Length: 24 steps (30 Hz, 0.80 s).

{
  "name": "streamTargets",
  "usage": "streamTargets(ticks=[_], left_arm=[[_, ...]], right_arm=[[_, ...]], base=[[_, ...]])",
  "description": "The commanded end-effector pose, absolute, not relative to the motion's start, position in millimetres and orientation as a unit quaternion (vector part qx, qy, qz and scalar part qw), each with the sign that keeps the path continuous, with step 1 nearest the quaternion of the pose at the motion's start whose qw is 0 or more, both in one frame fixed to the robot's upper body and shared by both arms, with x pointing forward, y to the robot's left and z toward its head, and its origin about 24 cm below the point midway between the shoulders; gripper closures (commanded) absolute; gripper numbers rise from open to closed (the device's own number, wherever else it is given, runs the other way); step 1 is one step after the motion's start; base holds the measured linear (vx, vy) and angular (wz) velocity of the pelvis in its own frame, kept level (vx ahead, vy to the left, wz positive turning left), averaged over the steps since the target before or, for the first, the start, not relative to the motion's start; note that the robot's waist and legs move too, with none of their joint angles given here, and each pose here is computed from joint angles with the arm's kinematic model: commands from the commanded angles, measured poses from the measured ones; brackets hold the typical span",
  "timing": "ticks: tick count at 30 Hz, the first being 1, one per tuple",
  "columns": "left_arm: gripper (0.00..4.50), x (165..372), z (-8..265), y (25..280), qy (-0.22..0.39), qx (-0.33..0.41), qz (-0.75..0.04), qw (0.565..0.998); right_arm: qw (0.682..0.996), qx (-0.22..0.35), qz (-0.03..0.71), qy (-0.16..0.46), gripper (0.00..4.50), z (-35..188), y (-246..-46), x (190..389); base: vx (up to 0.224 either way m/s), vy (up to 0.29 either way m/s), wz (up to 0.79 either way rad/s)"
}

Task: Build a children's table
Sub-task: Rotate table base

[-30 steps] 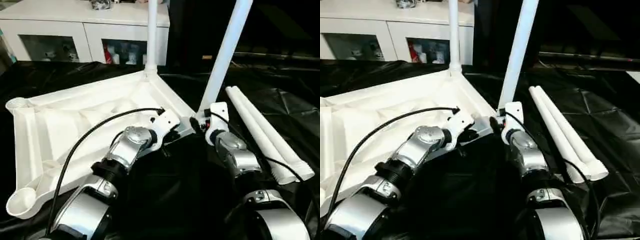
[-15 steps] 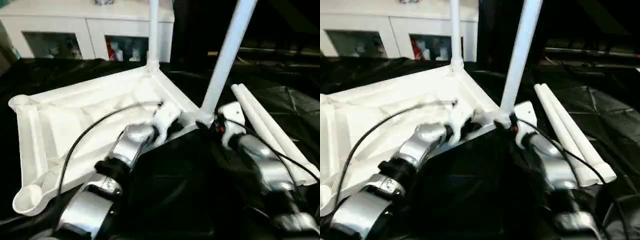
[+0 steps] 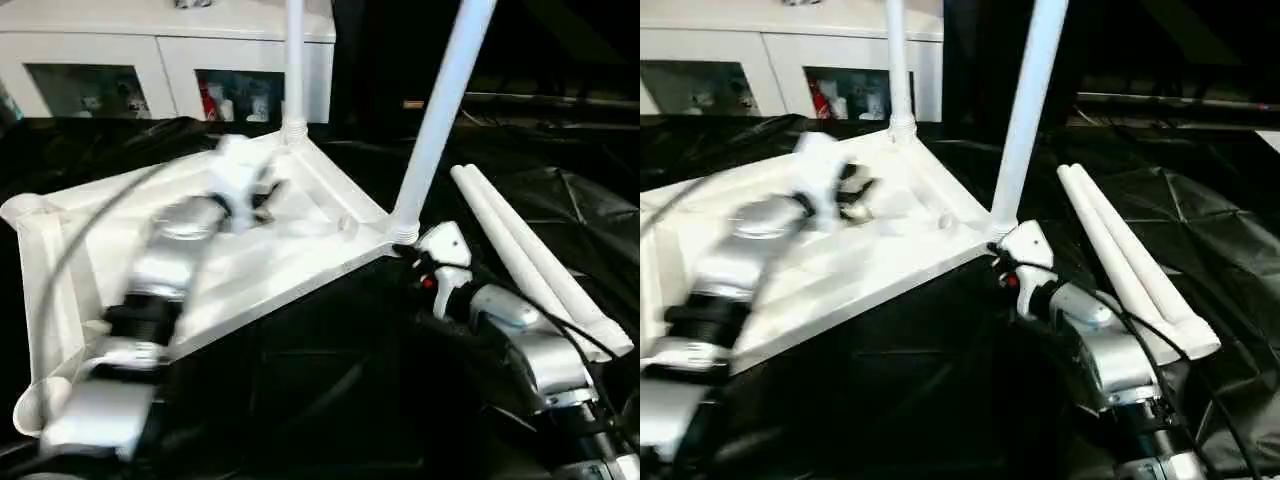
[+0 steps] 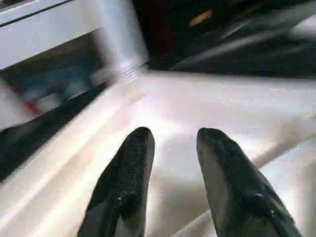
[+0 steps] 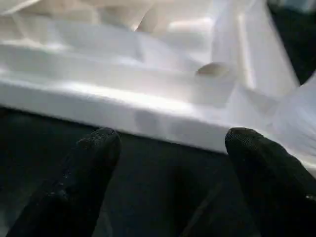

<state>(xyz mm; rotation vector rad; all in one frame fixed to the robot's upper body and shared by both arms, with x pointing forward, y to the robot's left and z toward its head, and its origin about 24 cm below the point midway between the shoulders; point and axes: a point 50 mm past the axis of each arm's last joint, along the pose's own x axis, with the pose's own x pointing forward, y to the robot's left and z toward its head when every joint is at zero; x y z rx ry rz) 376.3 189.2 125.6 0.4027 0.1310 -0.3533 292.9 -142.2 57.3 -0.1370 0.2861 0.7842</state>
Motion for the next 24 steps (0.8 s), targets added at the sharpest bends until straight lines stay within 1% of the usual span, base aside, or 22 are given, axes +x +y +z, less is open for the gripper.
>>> streamTargets(ticks=[1,3,4,5,7,8,12,16,18,20,23,24], left_arm=[[2.64,375,124,204,0.078,0.222,-0.139,0.962],[2.64,373,116,237,0.116,0.269,-0.081,0.953],[2.64,373,116,237,0.116,0.269,-0.081,0.953],[2.64,372,115,246,0.127,0.285,-0.063,0.948],[2.64,367,113,273,0.165,0.337,-0.011,0.927],[2.64,367,113,274,0.167,0.339,-0.009,0.926],[2.64,357,109,300,0.212,0.379,0.029,0.900],[2.64,353,105,305,0.228,0.387,0.027,0.893],[2.64,352,100,304,0.237,0.376,0.017,0.896],[2.64,349,92,298,0.260,0.369,-0.030,0.892],[2.64,347,88,296,0.272,0.370,-0.055,0.887],[2.64,344,83,295,0.293,0.374,-0.077,0.876]], right_arm=[[0.910,-0.073,0.382,0.141,0.65,61,-144.6,291.1],[0.914,-0.081,0.367,0.151,0.65,59,-150.7,291.8],[0.914,-0.081,0.367,0.151,0.65,59,-150.7,291.8],[0.916,-0.086,0.360,0.154,0.65,58,-152.7,292.2],[0.921,-0.097,0.335,0.171,0.65,52,-158.1,293.5],[0.922,-0.097,0.334,0.172,0.65,52,-158.3,293.6],[0.922,-0.103,0.324,0.186,0.65,47,-157.0,291.2],[0.924,-0.105,0.314,0.191,0.65,44,-156.2,291.8],[0.927,-0.102,0.306,0.191,0.65,42,-155.0,293.8],[0.932,-0.105,0.288,0.193,0.65,39,-153.2,299.7],[0.935,-0.104,0.278,0.193,0.65,37,-150.2,304.7],[0.937,-0.104,0.273,0.192,0.65,36,-146.3,309.1]], base=[[0.000,0.000,0.00],[0.000,0.000,0.00],[0.000,0.000,0.00],[0.000,0.000,0.00],[0.000,0.000,0.00],[0.000,0.000,0.00],[0.000,0.000,0.00],[0.000,0.000,0.00],[0.000,0.000,0.00],[0.000,0.000,0.00],[0.000,0.000,0.00],[0.000,0.000,0.00]])
